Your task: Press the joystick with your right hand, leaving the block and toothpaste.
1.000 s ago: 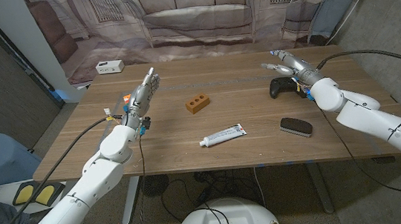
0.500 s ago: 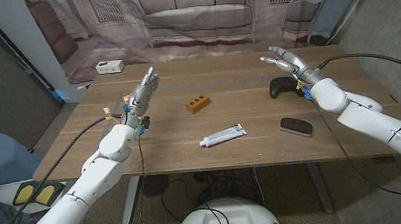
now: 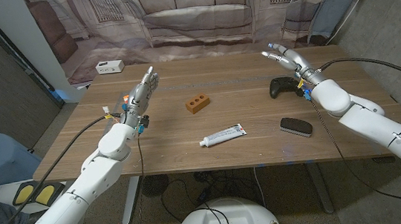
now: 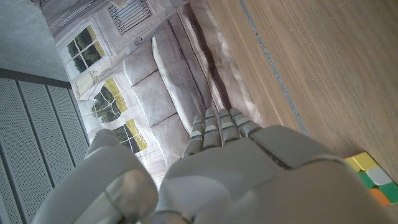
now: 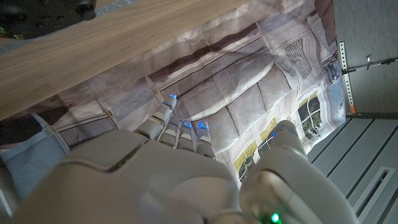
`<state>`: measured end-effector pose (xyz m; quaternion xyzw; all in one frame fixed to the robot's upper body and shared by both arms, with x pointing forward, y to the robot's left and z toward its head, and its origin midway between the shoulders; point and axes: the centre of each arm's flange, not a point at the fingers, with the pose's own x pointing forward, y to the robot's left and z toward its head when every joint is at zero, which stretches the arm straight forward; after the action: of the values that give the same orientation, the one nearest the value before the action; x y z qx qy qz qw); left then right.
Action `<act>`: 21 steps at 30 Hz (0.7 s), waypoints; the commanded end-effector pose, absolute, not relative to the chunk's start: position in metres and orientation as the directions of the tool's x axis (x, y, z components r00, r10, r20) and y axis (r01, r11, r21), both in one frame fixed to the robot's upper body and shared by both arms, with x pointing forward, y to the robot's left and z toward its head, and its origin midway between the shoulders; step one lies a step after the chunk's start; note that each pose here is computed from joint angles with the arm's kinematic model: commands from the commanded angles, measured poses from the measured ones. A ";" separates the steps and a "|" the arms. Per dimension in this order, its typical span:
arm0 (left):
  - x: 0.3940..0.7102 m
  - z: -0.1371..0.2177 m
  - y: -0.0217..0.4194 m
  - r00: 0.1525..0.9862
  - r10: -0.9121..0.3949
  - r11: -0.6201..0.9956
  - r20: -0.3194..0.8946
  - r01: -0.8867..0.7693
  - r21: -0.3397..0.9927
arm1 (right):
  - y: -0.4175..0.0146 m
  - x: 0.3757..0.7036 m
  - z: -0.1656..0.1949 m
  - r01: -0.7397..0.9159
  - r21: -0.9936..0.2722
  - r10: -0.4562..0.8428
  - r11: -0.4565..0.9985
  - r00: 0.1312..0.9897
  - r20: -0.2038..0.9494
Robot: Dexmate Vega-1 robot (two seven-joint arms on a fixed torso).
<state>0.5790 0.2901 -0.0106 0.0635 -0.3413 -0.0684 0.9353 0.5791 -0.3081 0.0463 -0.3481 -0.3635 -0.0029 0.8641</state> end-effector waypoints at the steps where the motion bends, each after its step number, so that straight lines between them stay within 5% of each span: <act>1: 0.583 -0.010 0.287 0.762 -0.181 0.981 0.621 0.095 0.170 | -0.313 0.578 0.040 0.173 -0.516 0.259 0.839 0.707 0.658; 21: 0.588 -0.004 0.284 0.753 -0.195 0.979 0.628 0.107 0.176 | -0.309 0.585 0.033 -0.037 -0.364 0.297 0.931 0.660 0.690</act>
<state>0.5856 0.2856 -0.0064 0.0653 -0.3388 -0.0773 0.9354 0.5818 -0.3111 0.0353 -0.2293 -0.3903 0.0554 0.8900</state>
